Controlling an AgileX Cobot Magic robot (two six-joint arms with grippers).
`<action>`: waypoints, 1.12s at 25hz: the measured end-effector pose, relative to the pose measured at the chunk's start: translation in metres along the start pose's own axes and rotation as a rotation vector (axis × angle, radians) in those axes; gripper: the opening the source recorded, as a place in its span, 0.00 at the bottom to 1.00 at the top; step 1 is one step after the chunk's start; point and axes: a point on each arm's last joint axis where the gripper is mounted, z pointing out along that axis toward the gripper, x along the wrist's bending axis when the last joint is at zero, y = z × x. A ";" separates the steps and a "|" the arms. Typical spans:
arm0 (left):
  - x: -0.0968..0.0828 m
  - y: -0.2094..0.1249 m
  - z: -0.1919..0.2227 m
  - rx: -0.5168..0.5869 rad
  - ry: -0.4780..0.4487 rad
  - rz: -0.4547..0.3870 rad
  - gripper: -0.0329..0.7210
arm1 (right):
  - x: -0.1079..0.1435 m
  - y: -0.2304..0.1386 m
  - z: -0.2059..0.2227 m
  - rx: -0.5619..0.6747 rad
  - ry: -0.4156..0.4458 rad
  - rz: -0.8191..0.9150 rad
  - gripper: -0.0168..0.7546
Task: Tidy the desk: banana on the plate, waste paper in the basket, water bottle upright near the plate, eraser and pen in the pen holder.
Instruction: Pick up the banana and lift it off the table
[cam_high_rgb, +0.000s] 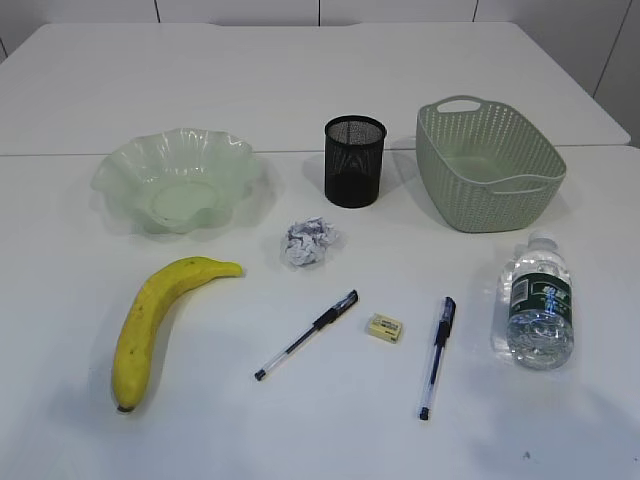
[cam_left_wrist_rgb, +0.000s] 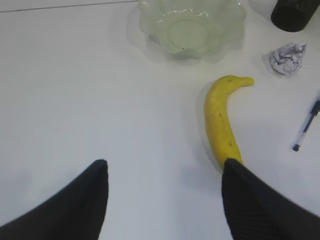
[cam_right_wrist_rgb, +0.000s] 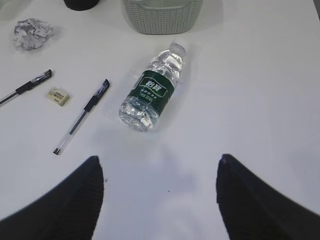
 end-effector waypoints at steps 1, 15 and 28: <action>0.000 0.003 0.001 0.002 -0.004 0.003 0.71 | 0.000 0.005 0.002 0.009 0.000 0.001 0.70; -0.005 0.090 0.005 0.015 -0.015 0.052 0.71 | 0.005 0.055 0.050 0.180 0.006 0.007 0.70; -0.012 0.145 0.065 0.283 -0.092 0.119 0.71 | 0.006 0.059 0.077 0.275 0.002 0.005 0.70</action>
